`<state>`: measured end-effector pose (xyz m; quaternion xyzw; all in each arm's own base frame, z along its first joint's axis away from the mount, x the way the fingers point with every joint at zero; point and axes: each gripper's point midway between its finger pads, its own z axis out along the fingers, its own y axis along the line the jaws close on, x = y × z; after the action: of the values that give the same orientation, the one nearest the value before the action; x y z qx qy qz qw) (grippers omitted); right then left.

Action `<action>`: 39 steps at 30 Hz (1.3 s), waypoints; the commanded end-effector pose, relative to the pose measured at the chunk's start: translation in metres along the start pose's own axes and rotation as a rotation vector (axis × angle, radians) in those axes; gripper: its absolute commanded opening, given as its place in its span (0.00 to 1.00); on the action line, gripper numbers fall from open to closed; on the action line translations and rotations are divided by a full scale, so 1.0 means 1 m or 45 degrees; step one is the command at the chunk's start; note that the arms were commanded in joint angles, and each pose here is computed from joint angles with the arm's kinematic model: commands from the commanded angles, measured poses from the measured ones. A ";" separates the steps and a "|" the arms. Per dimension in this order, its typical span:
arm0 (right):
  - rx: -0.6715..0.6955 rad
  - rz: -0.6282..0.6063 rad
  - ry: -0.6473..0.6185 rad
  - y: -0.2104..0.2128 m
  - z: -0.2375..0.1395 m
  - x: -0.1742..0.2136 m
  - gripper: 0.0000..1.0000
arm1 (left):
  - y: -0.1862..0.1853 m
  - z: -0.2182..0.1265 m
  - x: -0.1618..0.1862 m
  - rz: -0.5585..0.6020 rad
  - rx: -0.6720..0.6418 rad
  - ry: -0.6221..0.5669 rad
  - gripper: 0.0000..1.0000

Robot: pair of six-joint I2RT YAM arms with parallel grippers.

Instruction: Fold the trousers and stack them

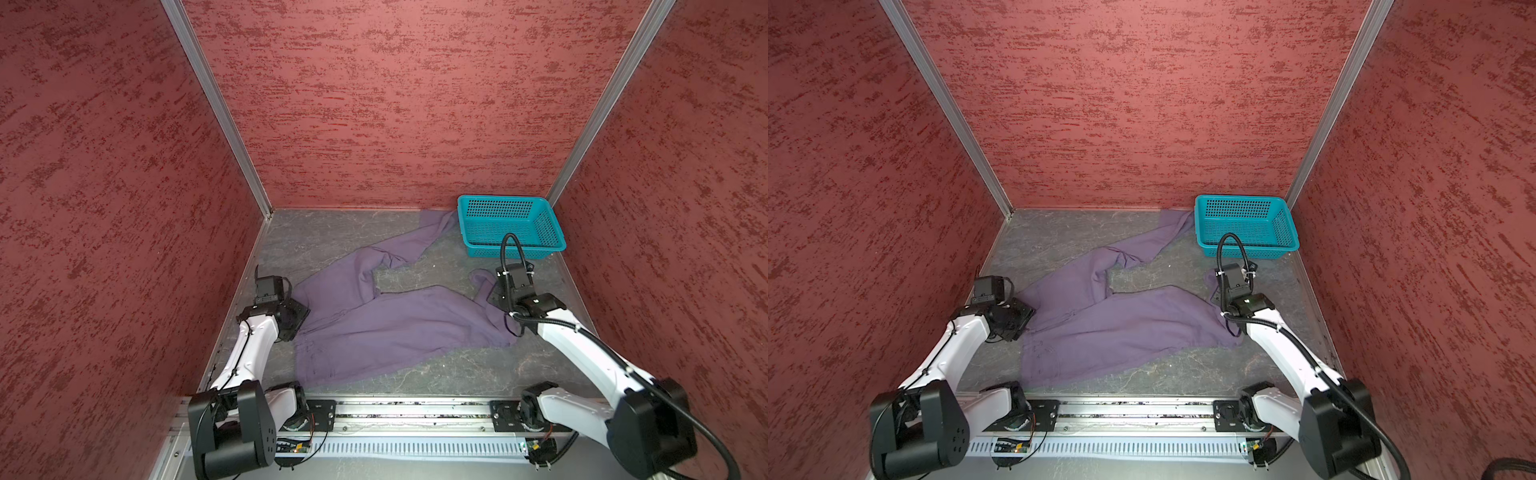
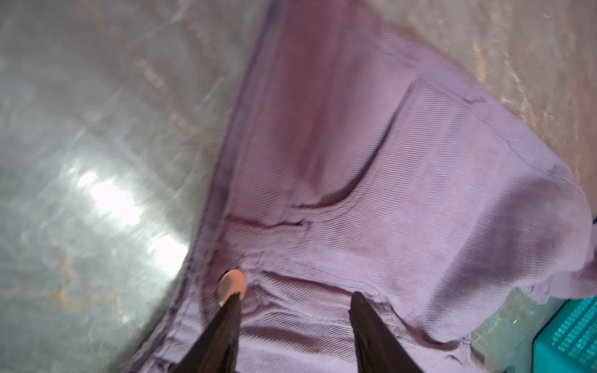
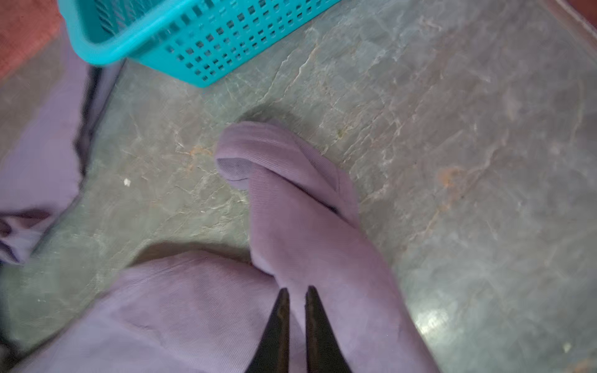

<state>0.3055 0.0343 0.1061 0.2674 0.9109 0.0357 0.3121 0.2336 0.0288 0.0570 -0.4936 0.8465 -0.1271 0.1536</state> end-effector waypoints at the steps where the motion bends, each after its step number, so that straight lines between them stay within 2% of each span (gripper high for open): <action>1: -0.128 -0.038 0.050 0.016 0.019 -0.011 0.43 | 0.022 0.004 0.006 -0.032 -0.088 0.027 0.67; 4: -0.120 -0.006 0.099 0.012 0.038 -0.009 0.65 | 0.027 0.013 0.009 -0.062 -0.105 0.075 0.69; 6: -0.137 0.003 0.118 0.014 0.048 -0.005 0.67 | 0.027 0.020 0.008 -0.072 -0.104 0.094 0.65; 7: -0.140 0.008 0.128 0.013 0.052 -0.003 0.66 | 0.028 0.023 0.008 -0.075 -0.104 0.105 0.62; 8: -0.148 0.014 0.143 0.013 0.056 0.000 0.57 | 0.028 0.027 0.007 -0.084 -0.102 0.110 0.59; 10: -0.159 0.057 0.171 0.010 0.062 0.005 0.21 | 0.030 0.033 0.007 -0.104 -0.110 0.130 0.49; 11: -0.170 0.090 0.179 0.007 0.063 0.006 0.09 | 0.031 0.037 0.006 -0.117 -0.107 0.139 0.41; 12: -0.177 0.114 0.174 0.005 0.062 0.005 0.02 | 0.031 0.039 0.005 -0.129 -0.105 0.143 0.34; 16: -0.148 0.229 0.087 -0.019 0.048 -0.010 0.00 | 0.034 0.045 -0.007 -0.171 -0.108 0.147 0.01; 20: -0.057 0.386 -0.065 -0.059 0.018 -0.026 0.00 | 0.034 0.038 -0.032 -0.209 -0.081 0.096 0.00; 24: 0.032 0.629 -0.220 -0.106 -0.015 -0.030 0.00 | 0.037 0.024 -0.057 -0.259 -0.065 0.029 0.00; 25: 0.028 0.662 -0.239 -0.111 -0.020 -0.028 0.04 | 0.039 0.020 -0.064 -0.266 -0.063 0.009 0.00; 26: 0.024 0.693 -0.254 -0.114 -0.024 -0.026 0.14 | 0.040 0.017 -0.069 -0.273 -0.063 -0.006 0.00; 27: 0.030 0.710 -0.255 -0.117 -0.026 -0.024 0.27 | 0.041 0.014 -0.072 -0.280 -0.066 -0.015 0.00; 28: 0.046 0.733 -0.251 -0.120 -0.028 -0.020 0.45 | 0.042 0.011 -0.075 -0.286 -0.068 -0.026 0.00; 29: 0.063 0.756 -0.248 -0.123 -0.029 -0.017 0.55 | 0.043 0.008 -0.077 -0.292 -0.069 -0.039 0.00; 31: 0.086 0.782 -0.265 -0.128 -0.033 -0.018 0.63 | 0.043 0.006 -0.077 -0.288 -0.062 -0.052 0.00; 33: 0.072 0.778 -0.313 -0.127 -0.039 -0.026 0.65 | 0.042 0.006 -0.073 -0.285 -0.053 -0.046 0.01; 34: 0.037 0.755 -0.335 -0.122 -0.041 -0.034 0.61 | 0.041 0.006 -0.071 -0.285 -0.049 -0.041 0.02; 35: -0.021 0.708 -0.332 -0.112 -0.040 -0.042 0.51 | 0.041 0.006 -0.069 -0.282 -0.048 -0.036 0.02; 36: -0.062 0.662 -0.310 -0.102 -0.038 -0.047 0.40 | 0.039 0.005 -0.068 -0.279 -0.041 -0.031 0.02; 37: -0.076 0.625 -0.255 -0.095 -0.032 -0.050 0.21 | 0.038 0.005 -0.067 -0.276 -0.034 -0.028 0.03; 38: -0.071 0.581 -0.188 -0.090 -0.026 -0.050 0.07 | 0.035 0.004 -0.067 -0.266 -0.025 -0.026 0.03; 39: -0.062 0.542 -0.154 -0.087 -0.022 -0.053 0.00 | 0.033 0.004 -0.065 -0.258 -0.021 -0.022 0.03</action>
<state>0.2630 -0.0708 0.1217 0.4897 0.7873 0.0892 0.3640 0.2391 0.1061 0.0466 -0.5883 0.7858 -0.1289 0.1405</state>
